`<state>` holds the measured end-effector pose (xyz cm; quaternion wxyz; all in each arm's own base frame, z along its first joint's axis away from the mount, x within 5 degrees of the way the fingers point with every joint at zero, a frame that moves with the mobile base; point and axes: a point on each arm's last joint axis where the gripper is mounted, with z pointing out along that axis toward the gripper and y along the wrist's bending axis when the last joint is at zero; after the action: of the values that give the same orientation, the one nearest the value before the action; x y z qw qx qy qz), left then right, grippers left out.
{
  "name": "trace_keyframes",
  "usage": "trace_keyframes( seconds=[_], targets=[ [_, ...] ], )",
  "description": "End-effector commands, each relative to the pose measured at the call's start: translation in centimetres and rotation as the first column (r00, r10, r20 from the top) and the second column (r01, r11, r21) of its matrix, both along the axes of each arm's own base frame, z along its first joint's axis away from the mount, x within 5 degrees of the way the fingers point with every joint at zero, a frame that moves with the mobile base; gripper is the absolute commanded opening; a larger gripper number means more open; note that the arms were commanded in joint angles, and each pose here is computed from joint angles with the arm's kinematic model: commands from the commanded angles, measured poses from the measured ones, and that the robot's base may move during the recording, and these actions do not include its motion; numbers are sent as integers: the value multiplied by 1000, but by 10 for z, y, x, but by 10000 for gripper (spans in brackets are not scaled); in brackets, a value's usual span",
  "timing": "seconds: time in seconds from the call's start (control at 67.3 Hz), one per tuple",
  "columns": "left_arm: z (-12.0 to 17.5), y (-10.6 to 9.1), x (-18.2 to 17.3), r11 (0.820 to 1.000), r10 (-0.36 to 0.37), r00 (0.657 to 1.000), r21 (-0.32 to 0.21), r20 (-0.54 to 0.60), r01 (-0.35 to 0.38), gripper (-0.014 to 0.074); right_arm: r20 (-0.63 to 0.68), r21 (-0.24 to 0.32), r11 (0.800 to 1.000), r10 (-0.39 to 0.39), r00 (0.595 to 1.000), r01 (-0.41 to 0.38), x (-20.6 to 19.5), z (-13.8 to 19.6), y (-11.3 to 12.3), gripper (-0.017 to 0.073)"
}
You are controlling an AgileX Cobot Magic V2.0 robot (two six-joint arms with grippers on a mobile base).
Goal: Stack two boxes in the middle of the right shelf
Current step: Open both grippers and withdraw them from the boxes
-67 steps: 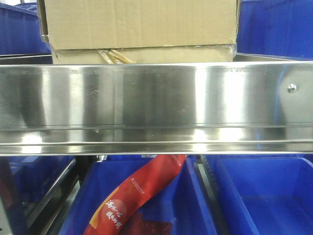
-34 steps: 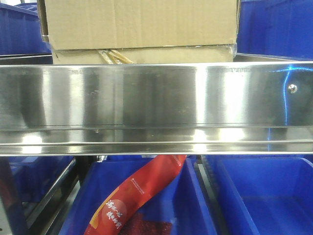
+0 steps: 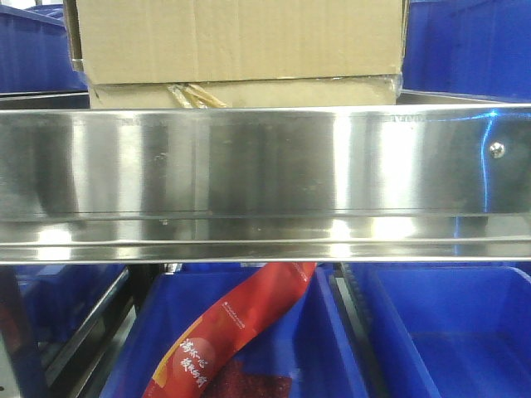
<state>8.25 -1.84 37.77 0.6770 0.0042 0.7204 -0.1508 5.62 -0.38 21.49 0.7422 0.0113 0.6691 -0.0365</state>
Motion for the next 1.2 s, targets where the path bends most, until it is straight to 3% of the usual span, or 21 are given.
trace_keyframes(
  seconds=[0.0, 0.55, 0.714, 0.803, 0.862, 0.937, 1.026, 1.189],
  targets=[
    [2, 1, -2, 1000, 0, 1000, -8, 22, 0, -111, 27, -4, 1000, -6, 1000, 6, -1, 2, 0, -162],
    [-4, 2, -3, 1000, 17, 1000, 1, -15, -17, -111, 27, -4, 1000, -6, 1000, 6, -1, 2, 0, -162],
    [-56, 6, 1, 997, 72, 988, 23, -140, -69, -111, 27, -4, 1000, -6, 1000, 6, -1, 2, 0, -162],
    [-86, 9, -4, 995, 104, 982, 25, -155, -101, -111, 27, -4, 1000, -6, 1000, 6, -1, 2, 0, -162],
    [-106, 12, -8, 991, 123, 981, 67, -149, -114, -111, 27, -4, 1000, -6, 1000, 6, -1, 2, 0, -162],
    [-124, 13, -13, 984, 137, 986, 126, -93, -125, -111, 27, -4, 1000, -6, 1000, 6, -1, 2, 0, -162],
    [-144, 15, -18, 976, 157, 987, 159, -30, -150, -111, 27, -4, 1000, -6, 1000, 6, -1, 2, 0, -162],
    [-167, 18, -26, 969, 211, 969, 107, 127, -225, -111, 27, -4, 1000, -6, 1000, 6, -1, 2, 0, -162]
  ],
)
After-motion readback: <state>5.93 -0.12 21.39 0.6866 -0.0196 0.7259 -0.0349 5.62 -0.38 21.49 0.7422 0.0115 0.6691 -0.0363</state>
